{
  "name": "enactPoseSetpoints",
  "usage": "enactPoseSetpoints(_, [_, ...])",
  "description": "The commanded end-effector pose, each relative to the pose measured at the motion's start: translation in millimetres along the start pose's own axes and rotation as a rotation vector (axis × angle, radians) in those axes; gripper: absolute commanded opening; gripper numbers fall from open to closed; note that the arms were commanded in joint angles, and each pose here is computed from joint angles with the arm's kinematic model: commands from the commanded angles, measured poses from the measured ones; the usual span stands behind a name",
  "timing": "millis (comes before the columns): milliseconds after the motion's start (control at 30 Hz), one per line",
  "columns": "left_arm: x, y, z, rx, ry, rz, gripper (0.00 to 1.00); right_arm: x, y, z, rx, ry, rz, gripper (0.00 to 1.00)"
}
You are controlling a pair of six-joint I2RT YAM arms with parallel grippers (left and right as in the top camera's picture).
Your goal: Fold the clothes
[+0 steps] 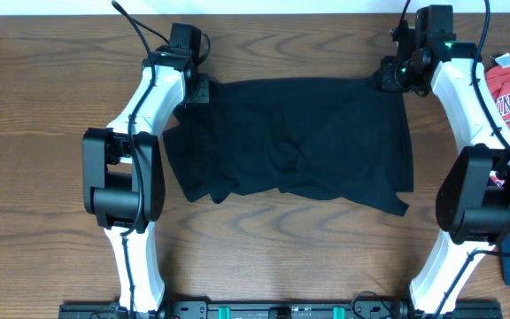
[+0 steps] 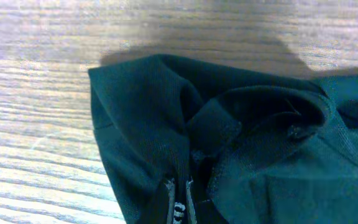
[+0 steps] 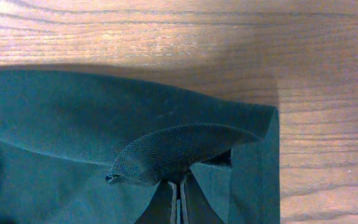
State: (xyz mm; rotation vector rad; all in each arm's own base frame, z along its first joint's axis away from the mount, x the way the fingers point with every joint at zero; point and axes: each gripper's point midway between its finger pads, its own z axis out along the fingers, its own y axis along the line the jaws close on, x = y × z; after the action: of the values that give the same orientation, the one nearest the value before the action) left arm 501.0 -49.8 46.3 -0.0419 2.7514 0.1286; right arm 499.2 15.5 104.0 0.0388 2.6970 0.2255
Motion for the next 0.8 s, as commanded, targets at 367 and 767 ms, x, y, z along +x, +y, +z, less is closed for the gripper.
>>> enactPoseSetpoints(367, [-37.8,25.7,-92.2,-0.047,-0.182,-0.061,0.06,25.7,-7.4,15.3,0.014,0.065,0.004,0.01])
enactPoseSetpoints(767, [3.5,30.0,-80.4,-0.073,-0.02,-0.032,0.06,43.2,-11.5,22.0,0.022,0.112,0.099,0.01])
